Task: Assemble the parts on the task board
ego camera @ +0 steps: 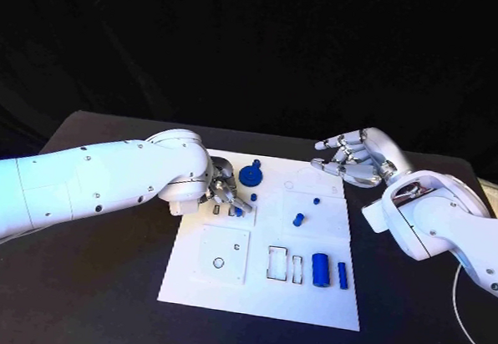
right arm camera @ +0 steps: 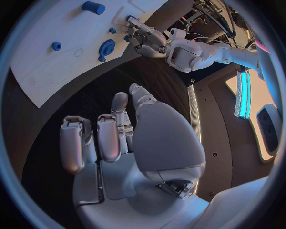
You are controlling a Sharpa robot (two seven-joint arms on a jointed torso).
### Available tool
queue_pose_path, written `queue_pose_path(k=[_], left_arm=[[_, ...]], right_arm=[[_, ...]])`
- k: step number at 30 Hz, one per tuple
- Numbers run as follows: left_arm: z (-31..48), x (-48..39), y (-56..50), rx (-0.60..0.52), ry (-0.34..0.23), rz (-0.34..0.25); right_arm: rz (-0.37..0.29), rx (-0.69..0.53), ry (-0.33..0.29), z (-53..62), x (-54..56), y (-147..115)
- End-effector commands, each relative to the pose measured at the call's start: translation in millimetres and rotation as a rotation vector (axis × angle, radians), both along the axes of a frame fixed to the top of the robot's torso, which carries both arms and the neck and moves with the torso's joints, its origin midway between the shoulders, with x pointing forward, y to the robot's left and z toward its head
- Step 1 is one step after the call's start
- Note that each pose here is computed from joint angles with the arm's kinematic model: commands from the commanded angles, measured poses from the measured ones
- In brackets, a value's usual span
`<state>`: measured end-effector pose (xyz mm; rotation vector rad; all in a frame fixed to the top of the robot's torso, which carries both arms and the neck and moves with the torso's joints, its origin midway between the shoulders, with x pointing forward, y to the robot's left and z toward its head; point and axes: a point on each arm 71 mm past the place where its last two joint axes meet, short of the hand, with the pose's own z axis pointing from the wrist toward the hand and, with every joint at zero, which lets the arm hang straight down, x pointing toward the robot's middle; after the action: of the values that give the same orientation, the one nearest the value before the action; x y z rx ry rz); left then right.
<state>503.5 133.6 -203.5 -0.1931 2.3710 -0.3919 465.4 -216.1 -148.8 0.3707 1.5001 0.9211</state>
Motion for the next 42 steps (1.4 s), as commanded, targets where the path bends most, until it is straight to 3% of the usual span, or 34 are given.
queue_pose_path(k=[1, 27, 36, 42], left_arm=[[-0.1, -0.7, -0.9, 0.010, 0.009, -0.015], [-1.3, -0.5, 5.1, -0.026, 0.041, 0.018], [1.7, -0.6, 11.1, -0.066, 0.006, 0.061], [3.0, -3.0, 12.6, -0.065, -0.007, 0.050]], right_arm=[[0.021, -0.013, 0.005, -1.2, -0.5, 1.9], [0.028, -0.012, 0.018, -4.0, -0.5, 1.8], [0.028, -0.005, 0.025, -5.4, -0.3, 1.8], [0.029, -0.004, 0.028, -6.5, -0.2, 1.9]])
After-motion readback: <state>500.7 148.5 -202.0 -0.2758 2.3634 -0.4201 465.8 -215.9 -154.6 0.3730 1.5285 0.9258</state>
